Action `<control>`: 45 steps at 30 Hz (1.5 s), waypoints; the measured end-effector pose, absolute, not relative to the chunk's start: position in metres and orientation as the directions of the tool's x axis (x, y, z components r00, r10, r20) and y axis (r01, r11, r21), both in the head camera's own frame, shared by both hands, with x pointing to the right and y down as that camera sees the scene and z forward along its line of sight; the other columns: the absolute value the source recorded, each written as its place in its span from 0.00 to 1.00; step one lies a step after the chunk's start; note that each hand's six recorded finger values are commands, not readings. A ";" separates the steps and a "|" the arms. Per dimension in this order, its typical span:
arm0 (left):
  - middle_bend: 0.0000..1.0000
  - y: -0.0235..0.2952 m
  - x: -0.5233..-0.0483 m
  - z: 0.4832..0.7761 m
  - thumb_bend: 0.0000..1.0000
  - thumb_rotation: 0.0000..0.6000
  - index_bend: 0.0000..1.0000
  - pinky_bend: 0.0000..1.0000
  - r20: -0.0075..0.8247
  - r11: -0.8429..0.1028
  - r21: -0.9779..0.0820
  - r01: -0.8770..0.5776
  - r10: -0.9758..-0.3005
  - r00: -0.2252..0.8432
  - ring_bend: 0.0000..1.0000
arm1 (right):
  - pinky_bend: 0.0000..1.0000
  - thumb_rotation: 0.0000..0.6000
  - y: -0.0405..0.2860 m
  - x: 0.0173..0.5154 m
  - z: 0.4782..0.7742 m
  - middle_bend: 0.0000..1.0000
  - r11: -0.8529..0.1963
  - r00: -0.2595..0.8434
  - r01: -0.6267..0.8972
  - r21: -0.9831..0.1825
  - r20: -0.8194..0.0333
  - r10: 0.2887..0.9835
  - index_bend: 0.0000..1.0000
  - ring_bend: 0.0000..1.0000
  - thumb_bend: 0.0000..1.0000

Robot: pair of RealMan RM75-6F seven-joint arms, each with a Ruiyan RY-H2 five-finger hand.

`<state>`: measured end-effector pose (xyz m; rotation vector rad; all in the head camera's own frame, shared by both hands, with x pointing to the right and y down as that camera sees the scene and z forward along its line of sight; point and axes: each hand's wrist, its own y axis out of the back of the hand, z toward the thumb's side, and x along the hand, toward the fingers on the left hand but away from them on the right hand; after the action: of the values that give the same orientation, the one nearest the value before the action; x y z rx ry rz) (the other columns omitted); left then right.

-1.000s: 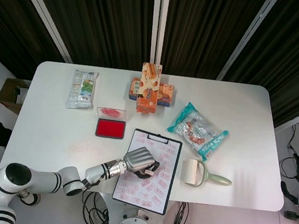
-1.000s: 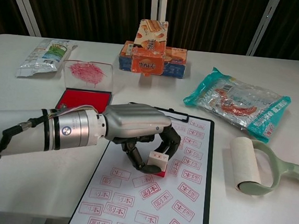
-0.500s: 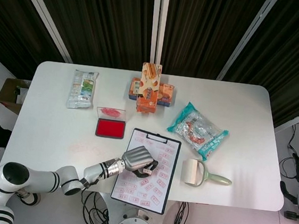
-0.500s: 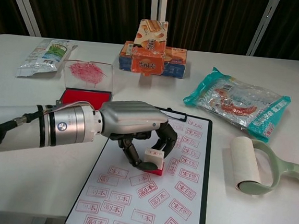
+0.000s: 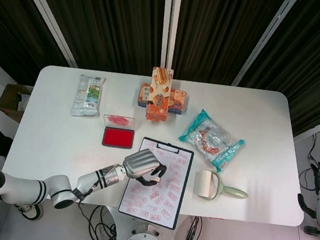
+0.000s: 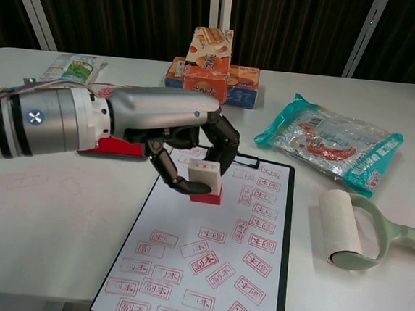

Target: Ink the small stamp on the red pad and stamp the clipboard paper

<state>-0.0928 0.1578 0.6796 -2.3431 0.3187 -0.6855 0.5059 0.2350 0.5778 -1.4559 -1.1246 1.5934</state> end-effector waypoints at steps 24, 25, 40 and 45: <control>0.77 0.152 -0.287 0.719 0.40 1.00 0.75 1.00 0.589 -0.738 -0.656 -0.159 -0.631 0.505 1.00 | 0.00 1.00 0.237 0.503 0.580 0.00 -0.394 -0.125 0.050 -0.918 -0.397 0.909 0.00 0.00 0.26; 0.77 0.153 -0.289 0.721 0.40 1.00 0.75 1.00 0.592 -0.740 -0.653 -0.163 -0.632 0.500 1.00 | 0.00 1.00 0.237 0.503 0.580 0.00 -0.394 -0.125 0.050 -0.918 -0.397 0.909 0.00 0.00 0.26; 0.77 0.168 -0.300 0.736 0.40 1.00 0.75 1.00 0.594 -0.734 -0.659 -0.165 -0.642 0.484 1.00 | 0.00 1.00 0.238 0.504 0.577 0.00 -0.393 -0.131 0.044 -0.919 -0.395 0.909 0.00 0.00 0.26; 0.77 0.170 -0.304 0.739 0.38 1.00 0.74 1.00 0.599 -0.734 -0.661 -0.156 -0.642 0.479 1.00 | 0.00 1.00 0.238 0.504 0.576 0.00 -0.390 -0.131 0.042 -0.920 -0.392 0.910 0.00 0.00 0.26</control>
<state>-0.3036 0.1699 0.7388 -2.1988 0.6581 -1.2064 0.5038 0.2376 0.5758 -1.4453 -1.1043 1.6040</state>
